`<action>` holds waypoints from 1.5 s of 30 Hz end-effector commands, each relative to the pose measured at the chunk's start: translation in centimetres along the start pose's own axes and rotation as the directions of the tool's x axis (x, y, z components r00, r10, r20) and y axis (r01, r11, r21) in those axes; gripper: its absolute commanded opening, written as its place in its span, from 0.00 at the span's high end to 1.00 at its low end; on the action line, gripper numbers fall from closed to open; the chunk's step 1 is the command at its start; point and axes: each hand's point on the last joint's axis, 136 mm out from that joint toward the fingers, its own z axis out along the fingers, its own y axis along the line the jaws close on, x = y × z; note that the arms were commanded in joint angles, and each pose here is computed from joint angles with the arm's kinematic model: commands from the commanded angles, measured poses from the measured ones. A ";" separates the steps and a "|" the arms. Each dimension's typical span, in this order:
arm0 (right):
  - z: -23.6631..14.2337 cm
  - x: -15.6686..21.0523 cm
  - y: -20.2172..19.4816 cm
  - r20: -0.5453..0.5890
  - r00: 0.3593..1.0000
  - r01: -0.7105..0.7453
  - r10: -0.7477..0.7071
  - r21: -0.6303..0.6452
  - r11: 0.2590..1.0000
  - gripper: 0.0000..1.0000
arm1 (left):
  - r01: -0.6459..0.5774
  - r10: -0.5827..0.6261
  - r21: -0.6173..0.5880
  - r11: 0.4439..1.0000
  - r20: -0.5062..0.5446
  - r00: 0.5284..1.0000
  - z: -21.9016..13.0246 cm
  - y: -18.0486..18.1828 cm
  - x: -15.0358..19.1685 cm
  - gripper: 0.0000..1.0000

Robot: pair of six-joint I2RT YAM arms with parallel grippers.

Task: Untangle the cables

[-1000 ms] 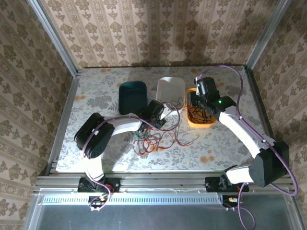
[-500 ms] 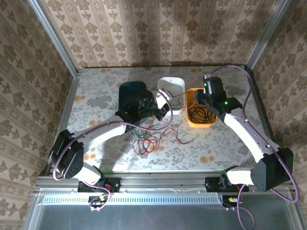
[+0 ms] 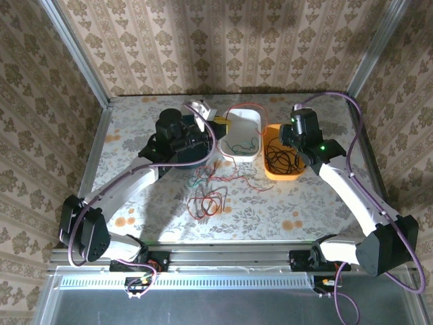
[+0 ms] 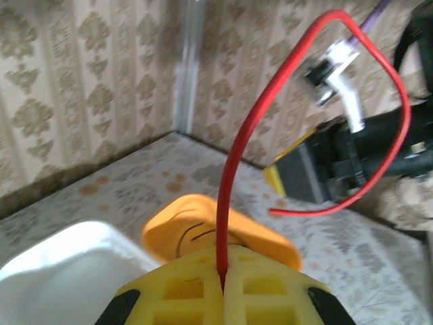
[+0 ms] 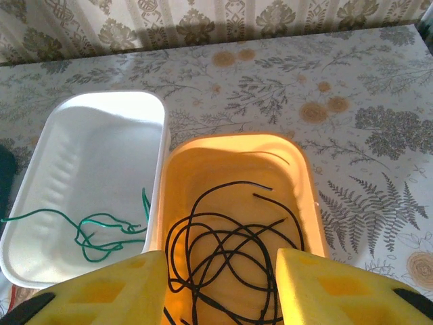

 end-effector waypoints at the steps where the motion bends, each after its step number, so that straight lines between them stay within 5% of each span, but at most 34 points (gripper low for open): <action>1: -0.3 -0.5 -0.9 0.034 0.999 -0.036 0.034 0.040 0.999 0.53 | 0.018 -0.039 0.193 0.981 0.108 0.993 -1.5 -3.4 -4.8 1.00; 10: -0.2 -1.0 -0.7 0.040 0.999 -0.036 0.035 0.042 0.998 0.53 | 0.074 -0.173 0.377 0.923 0.238 0.956 -4.7 -4.2 -9.4 1.00; 16: -0.2 -1.5 -0.5 0.048 0.998 -0.039 0.037 0.037 0.999 0.53 | 0.201 -0.262 0.459 0.865 0.074 0.962 -3.8 -3.1 -6.0 1.00; 21: -0.4 -1.5 -0.7 0.054 0.998 -0.036 0.034 0.042 0.998 0.53 | 0.274 -0.286 0.255 0.927 0.009 0.958 -2.2 0.7 0.4 1.00; 30: 0.1 -0.7 -0.4 0.025 0.999 -0.034 0.033 0.023 0.999 0.52 | 0.198 -0.177 -0.114 0.974 0.172 0.969 -5.1 7.3 -1.8 1.00; 37: 0.9 0.2 0.3 -0.006 0.999 -0.035 0.035 -0.003 0.999 0.52 | 0.173 -0.107 -0.570 0.803 0.149 0.983 -8.8 17.4 -0.4 1.00; 45: 1.3 0.2 1.0 -0.027 0.999 -0.032 0.031 -0.028 0.999 0.52 | 0.150 -0.166 -0.725 0.672 0.049 0.985 -8.6 25.6 5.3 1.00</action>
